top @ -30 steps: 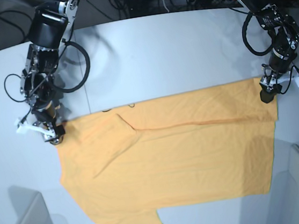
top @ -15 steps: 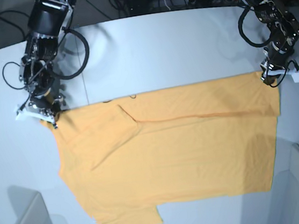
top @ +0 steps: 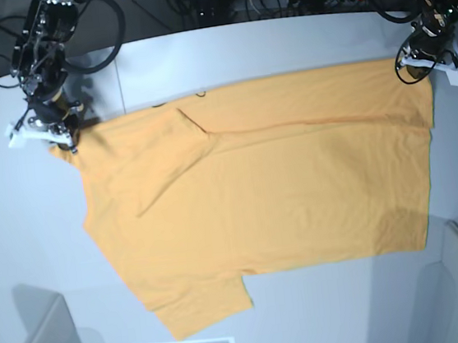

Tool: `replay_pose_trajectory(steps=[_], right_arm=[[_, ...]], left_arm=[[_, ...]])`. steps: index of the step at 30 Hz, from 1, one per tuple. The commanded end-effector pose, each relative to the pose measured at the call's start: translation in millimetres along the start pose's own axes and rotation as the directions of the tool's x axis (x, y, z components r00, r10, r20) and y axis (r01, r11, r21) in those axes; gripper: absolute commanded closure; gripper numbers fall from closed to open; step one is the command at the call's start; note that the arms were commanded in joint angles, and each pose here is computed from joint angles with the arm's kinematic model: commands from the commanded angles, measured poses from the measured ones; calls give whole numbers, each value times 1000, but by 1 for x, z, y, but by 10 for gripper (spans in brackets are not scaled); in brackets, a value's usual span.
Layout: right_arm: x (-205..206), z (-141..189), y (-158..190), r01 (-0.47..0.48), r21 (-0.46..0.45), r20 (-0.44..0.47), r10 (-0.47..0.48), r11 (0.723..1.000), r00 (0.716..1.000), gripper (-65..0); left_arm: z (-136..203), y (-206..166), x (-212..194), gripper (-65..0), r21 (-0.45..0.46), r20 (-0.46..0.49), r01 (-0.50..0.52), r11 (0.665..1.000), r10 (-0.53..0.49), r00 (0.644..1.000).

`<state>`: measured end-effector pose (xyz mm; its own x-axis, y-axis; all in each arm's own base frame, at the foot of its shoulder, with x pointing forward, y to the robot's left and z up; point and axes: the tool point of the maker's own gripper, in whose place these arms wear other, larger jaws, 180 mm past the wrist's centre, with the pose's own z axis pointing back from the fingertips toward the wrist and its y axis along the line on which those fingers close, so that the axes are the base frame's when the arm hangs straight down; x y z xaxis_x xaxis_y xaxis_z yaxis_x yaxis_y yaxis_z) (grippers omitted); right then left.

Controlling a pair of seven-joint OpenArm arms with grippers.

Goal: Fold the T-shirt properly
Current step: 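Pull the held shoulder edge back toward the robot with both grippers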

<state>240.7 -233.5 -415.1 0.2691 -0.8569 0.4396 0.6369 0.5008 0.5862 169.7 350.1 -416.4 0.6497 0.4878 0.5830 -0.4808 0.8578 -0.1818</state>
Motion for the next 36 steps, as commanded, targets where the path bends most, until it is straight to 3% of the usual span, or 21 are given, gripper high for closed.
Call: replay_pose_trajectory(steps=[1, 6, 16, 36], right_arm=[[10, 7, 0, 5, 20, 38, -6, 1000, 999, 0], [-14, 25, -25, 97, 10, -39, -97, 995, 995, 0], [-25, 57, -50, 62, -43, -55, -65, 997, 996, 0], [-31, 75, -68, 40, -90, -69, -46, 995, 997, 0]], left_arm=[[8, 8, 12, 0, 22, 36, 22, 1000, -23, 999], [19, 15, 3, 0, 43, 21, 52, 998, -53, 998], [34, 11, 8, 0, 46, 40, 106, 993, -108, 993], [43, 20, -13, 0, 63, -7, 113, 992, -113, 994]])
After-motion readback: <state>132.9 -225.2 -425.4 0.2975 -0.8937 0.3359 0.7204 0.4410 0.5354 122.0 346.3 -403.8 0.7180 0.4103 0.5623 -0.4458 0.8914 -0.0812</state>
